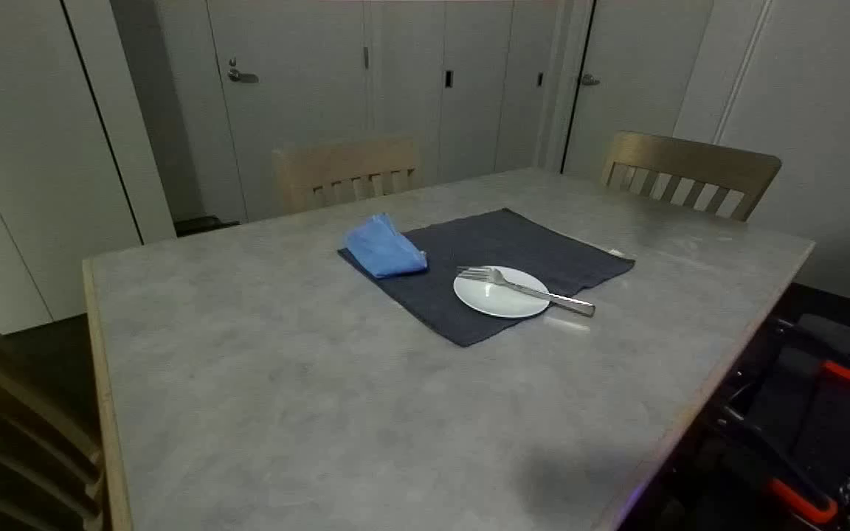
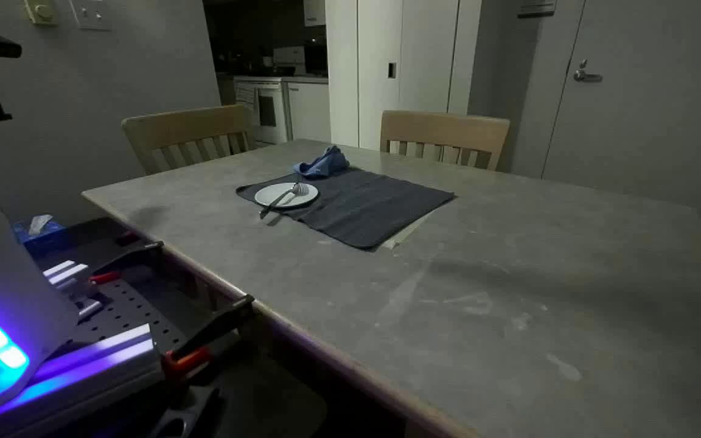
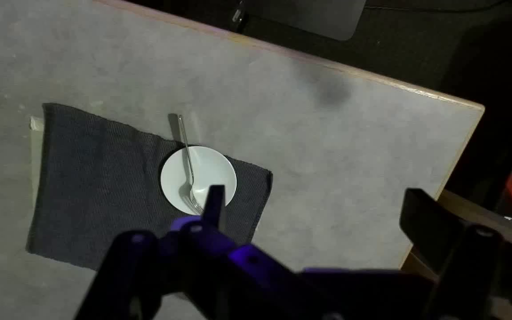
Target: Put the fork on the mat on the table
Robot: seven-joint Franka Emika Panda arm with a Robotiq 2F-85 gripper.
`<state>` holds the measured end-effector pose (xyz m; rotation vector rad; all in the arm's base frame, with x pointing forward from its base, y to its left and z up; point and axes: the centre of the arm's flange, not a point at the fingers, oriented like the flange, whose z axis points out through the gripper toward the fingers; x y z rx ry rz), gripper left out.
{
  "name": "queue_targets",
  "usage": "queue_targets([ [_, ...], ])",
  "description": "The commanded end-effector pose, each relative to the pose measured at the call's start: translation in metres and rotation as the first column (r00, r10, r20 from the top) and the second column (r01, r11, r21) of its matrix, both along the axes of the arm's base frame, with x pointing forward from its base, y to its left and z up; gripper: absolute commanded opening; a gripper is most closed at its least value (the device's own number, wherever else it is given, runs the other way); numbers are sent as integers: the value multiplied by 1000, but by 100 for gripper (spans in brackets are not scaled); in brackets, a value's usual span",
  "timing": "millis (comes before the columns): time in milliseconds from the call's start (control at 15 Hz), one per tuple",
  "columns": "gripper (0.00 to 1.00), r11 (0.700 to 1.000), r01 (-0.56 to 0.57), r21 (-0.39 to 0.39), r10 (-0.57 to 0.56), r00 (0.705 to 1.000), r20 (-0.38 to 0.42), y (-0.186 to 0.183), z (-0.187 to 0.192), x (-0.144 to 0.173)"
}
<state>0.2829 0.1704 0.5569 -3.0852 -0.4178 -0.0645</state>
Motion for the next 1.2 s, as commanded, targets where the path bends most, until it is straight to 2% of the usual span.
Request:
queue_targets([
  [0, 100, 1000, 0, 0, 0, 1000, 0, 0, 0, 0],
  [600, 100, 1000, 0, 0, 0, 1000, 0, 0, 0, 0],
  [800, 100, 1000, -13, -3, 13, 1000, -8, -3, -2, 8],
  [1133, 100, 997, -51, -63, 47, 997, -62, -18, -12, 35],
])
